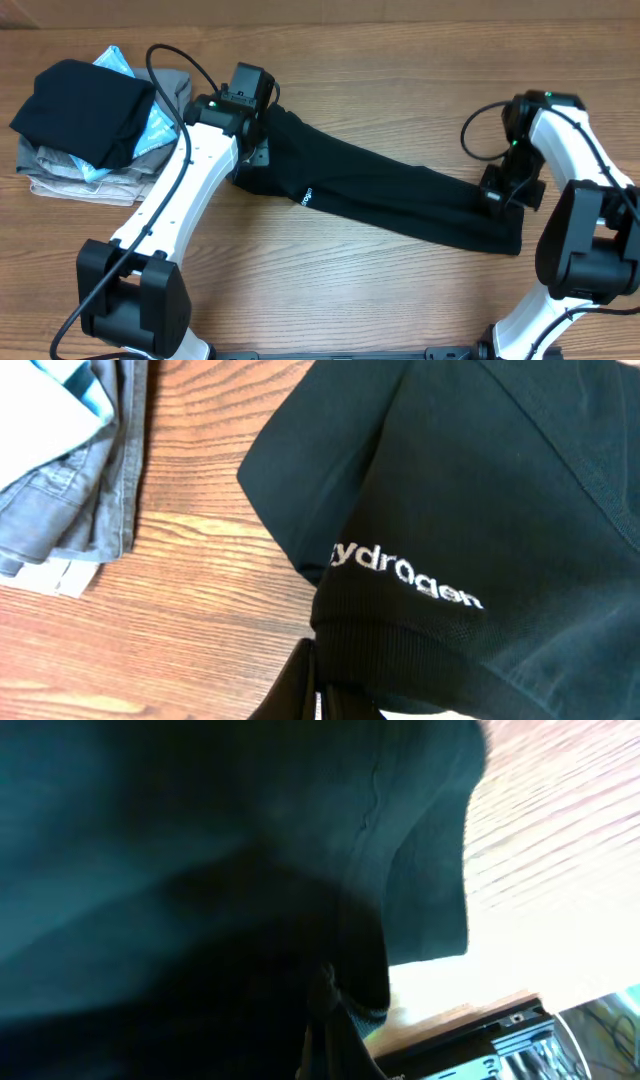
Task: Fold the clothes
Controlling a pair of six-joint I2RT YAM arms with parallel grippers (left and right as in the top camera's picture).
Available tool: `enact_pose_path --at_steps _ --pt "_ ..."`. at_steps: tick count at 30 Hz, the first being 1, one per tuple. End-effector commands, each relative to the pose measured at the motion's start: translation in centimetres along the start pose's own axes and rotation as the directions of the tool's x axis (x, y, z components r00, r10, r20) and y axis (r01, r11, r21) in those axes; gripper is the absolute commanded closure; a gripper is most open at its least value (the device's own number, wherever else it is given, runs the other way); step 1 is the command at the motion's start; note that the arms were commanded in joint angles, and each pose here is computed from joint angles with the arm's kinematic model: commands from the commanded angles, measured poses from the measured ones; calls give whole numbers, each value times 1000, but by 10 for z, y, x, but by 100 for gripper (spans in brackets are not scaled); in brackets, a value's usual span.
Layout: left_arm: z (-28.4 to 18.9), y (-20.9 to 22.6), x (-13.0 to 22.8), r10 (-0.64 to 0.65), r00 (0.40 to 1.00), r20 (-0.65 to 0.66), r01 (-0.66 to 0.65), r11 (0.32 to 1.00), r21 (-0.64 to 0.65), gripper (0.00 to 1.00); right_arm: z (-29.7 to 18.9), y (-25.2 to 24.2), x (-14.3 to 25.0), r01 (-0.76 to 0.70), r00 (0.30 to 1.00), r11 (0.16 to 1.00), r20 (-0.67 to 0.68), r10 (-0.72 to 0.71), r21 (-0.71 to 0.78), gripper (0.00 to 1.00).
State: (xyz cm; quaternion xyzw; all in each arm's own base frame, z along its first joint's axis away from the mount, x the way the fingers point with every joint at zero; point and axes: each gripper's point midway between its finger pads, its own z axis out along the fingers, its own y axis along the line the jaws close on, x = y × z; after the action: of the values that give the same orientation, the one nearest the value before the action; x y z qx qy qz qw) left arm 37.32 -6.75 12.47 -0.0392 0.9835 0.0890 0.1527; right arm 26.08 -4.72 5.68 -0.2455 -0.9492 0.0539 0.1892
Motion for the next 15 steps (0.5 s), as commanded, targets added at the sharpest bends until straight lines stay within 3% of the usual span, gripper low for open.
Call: enact_pose_path --at_steps 1,8,9,11,13,15 --pt "9 2 7 -30 1000 -9 30 1000 -5 96 10 -6 7 -12 1000 1000 -4 12 15 96" --pt "20 0 11 -39 999 -6 39 999 -4 96 16 -7 16 -31 999 999 -39 32 22 95" --pt "20 0 11 -39 999 -5 39 999 -3 96 16 -7 18 -31 998 999 -47 32 23 88" --pt "20 0 10 -40 999 -1 40 999 -2 96 16 -9 23 -28 997 999 -68 30 30 50" --pt "20 -1 9 -41 999 2 41 999 -1 96 15 -11 28 -17 996 999 -88 20 39 35" --pt "20 -1 8 -42 999 5 42 999 1 95 12 -11 25 1 997 1000 -79 1 32 33"
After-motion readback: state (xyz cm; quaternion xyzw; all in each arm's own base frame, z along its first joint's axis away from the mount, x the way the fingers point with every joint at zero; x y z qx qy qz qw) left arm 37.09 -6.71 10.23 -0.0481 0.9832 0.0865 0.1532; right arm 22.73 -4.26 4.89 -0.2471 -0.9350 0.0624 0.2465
